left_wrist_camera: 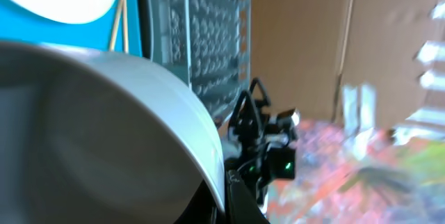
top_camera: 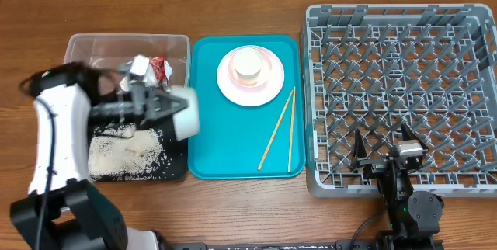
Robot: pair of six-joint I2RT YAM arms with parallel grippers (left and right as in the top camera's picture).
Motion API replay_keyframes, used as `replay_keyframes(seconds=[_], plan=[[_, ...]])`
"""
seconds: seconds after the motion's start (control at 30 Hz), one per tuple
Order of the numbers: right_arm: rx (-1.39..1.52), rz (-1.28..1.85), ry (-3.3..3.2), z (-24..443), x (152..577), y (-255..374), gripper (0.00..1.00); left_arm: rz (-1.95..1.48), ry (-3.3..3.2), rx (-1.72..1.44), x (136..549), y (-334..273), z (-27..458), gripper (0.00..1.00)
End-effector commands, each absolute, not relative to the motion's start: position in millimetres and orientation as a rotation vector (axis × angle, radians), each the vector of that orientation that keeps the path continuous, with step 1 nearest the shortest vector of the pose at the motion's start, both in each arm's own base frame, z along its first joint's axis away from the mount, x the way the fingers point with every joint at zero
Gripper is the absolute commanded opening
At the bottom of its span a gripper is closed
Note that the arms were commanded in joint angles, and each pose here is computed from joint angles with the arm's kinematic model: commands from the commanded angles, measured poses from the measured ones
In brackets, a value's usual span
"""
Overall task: Sort waste into correct bins and load items into the dishwasher
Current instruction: 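Carry the empty bowl right and set it on the teal tray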
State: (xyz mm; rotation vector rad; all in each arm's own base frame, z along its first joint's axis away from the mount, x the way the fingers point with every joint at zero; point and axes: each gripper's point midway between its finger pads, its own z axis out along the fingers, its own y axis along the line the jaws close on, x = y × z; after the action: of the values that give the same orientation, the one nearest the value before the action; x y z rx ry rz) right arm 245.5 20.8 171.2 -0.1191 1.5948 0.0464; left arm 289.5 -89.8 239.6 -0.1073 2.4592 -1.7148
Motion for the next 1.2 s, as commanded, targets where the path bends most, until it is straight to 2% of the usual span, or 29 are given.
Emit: replay_keyframes(seconds=[0.0,0.27,0.5,0.63,1.17], plan=[[-0.119,0.041,1.588,170.3,245.6,20.0,1.0,-1.54,2.688,-0.155,290.2,-110.0,234.3,0.04],[-0.119,0.041,1.588,170.3,245.6,20.0,1.0,-0.889,2.985,-0.007,290.4,-163.5,189.2,0.04],[-0.119,0.041,1.588,170.3,245.6,20.0,1.0,-0.006,2.917,-0.125,299.7,-138.3,160.8,0.04],[-0.119,0.041,1.588,170.3,245.6,20.0,1.0,0.076,2.865,-0.083,303.0,-148.5,148.5,0.04],[-0.119,0.041,1.588,170.3,245.6,20.0,1.0,0.017,2.96,-0.041,301.7,-171.8,82.9,0.04]])
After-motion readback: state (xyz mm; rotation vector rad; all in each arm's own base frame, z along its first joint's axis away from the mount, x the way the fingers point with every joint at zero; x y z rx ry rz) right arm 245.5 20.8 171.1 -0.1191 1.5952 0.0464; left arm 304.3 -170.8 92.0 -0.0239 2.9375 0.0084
